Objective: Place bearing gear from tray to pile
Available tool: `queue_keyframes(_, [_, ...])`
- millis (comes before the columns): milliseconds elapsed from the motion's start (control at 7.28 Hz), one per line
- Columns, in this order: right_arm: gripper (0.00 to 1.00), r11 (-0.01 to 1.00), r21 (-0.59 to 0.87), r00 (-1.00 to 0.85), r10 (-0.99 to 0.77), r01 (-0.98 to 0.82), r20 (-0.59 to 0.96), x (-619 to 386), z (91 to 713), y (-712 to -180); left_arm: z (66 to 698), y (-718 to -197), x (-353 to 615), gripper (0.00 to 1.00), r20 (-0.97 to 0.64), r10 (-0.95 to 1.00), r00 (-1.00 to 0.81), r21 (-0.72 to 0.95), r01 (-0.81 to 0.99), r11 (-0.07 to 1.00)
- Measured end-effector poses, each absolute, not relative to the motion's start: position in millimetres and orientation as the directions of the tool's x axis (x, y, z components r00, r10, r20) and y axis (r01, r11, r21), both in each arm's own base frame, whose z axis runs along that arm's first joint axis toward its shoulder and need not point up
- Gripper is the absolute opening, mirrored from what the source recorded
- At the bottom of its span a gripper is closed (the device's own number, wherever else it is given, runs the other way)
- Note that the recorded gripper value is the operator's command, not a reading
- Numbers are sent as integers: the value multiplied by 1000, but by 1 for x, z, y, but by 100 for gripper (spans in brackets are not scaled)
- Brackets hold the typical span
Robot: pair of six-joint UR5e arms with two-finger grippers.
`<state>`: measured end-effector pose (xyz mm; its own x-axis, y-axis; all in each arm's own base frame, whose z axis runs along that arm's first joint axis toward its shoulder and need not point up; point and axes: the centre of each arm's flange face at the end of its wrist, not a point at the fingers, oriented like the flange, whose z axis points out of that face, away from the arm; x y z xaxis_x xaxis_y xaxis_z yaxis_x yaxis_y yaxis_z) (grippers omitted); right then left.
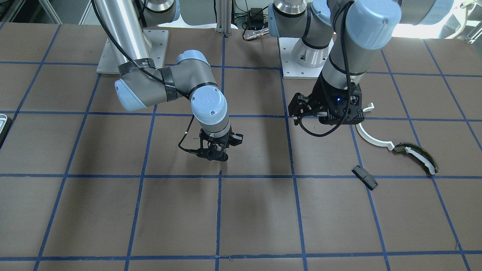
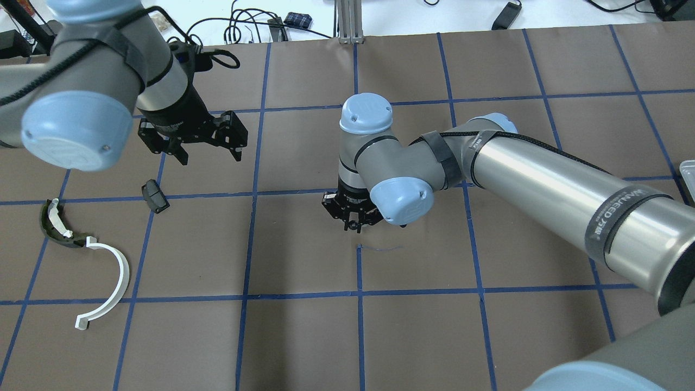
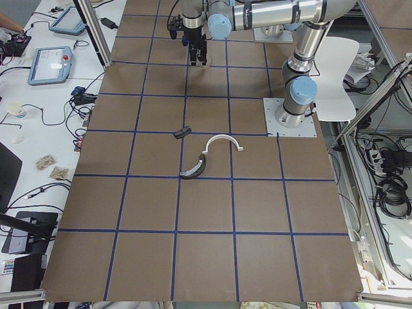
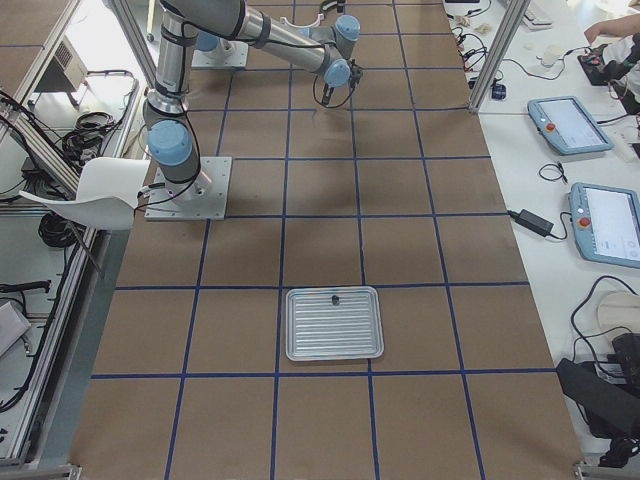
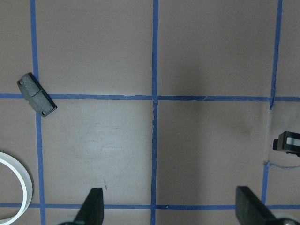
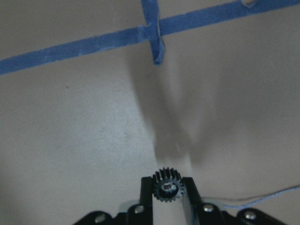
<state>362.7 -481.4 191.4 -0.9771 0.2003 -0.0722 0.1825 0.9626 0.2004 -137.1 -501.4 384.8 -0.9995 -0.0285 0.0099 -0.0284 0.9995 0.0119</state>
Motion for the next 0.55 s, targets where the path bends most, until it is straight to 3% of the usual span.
queue_keyframes(549, [100,988,76,-988,142,137,-54,342,208,-500,264,-480,-145,100,10,-47,-999,27,-47,999])
